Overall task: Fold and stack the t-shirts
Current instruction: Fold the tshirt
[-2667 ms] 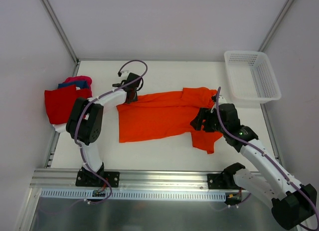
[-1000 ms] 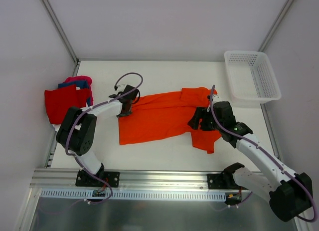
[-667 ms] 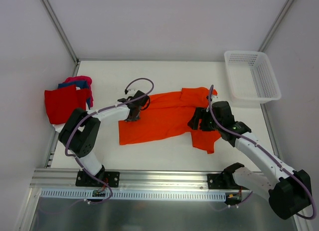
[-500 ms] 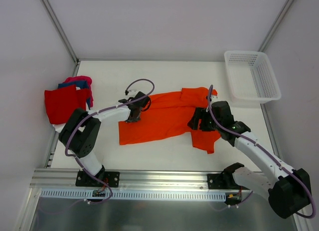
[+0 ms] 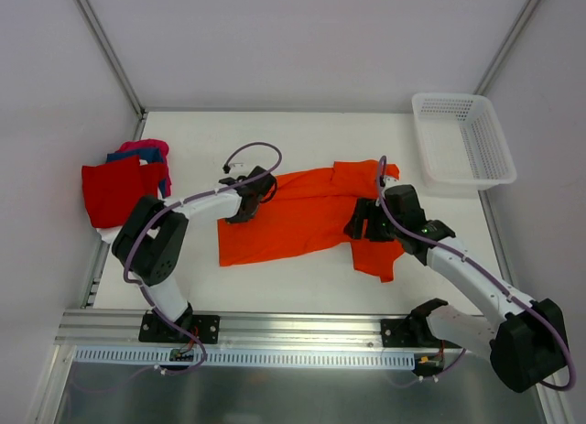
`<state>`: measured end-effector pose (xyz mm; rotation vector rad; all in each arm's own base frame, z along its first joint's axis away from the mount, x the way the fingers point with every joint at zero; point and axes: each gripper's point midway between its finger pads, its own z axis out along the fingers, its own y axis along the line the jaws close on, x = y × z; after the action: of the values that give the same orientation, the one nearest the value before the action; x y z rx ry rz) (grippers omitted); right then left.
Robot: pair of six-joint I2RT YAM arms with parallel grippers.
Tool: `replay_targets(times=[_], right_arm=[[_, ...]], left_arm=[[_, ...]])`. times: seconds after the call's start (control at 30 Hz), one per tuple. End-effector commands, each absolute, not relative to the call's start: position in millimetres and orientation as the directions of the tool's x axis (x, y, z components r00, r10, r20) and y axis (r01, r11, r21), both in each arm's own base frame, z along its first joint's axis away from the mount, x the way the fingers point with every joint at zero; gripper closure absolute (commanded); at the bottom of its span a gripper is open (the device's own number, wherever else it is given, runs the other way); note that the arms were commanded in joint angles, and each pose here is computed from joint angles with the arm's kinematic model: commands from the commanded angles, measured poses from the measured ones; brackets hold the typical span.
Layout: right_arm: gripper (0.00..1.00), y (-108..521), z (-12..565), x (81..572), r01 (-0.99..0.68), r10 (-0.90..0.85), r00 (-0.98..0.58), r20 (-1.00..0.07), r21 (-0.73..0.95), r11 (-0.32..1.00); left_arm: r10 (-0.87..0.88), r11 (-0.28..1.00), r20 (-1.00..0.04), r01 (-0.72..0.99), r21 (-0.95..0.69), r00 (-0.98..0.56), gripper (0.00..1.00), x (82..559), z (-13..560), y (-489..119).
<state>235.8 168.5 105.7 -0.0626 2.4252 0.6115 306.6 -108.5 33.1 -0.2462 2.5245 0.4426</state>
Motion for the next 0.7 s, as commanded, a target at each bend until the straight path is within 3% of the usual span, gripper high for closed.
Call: replay_targets(times=[0.0,0.17,0.43,0.5,0.57,0.6,0.63,0.67], right_arm=[[0.27,172,108,240,-0.201,0.109,-0.788,-0.607,0.420,0.885],[0.27,177,102,243,-0.199,0.107,-0.800,-0.590,0.430,0.881],[0.29,194,95,254,-0.219,0.106,-0.811,-0.575,0.467,0.857],[0.36,204,92,262,-0.220,0.111,-0.823,-0.558,0.492,0.843],[0.50,222,106,283,-0.258,0.118,-0.801,-0.587,0.517,0.816],[0.59,227,94,290,-0.239,0.108,-0.823,-0.558,0.512,0.825],[0.76,232,94,298,-0.242,0.102,-0.827,-0.552,0.514,0.823],[0.86,245,111,315,-0.271,0.100,-0.814,-0.573,0.525,0.807]], left_arm=[[-0.127,0.897,-0.613,-0.354,0.265,-0.780,1.00,321,55,-96],[-0.142,0.890,-0.669,-0.390,0.237,-0.730,1.00,345,83,-90],[-0.136,0.874,-0.674,-0.409,0.264,-0.726,1.00,380,94,-74],[-0.126,0.876,-0.670,-0.399,0.271,-0.732,1.00,385,93,-75],[-0.124,0.879,-0.668,-0.393,0.269,-0.734,1.00,387,93,-77],[-0.125,0.880,-0.669,-0.393,0.266,-0.733,1.00,387,93,-78],[-0.125,0.880,-0.666,-0.391,0.268,-0.736,1.00,386,92,-77],[-0.129,0.880,-0.666,-0.394,0.265,-0.735,1.00,385,92,-76]])
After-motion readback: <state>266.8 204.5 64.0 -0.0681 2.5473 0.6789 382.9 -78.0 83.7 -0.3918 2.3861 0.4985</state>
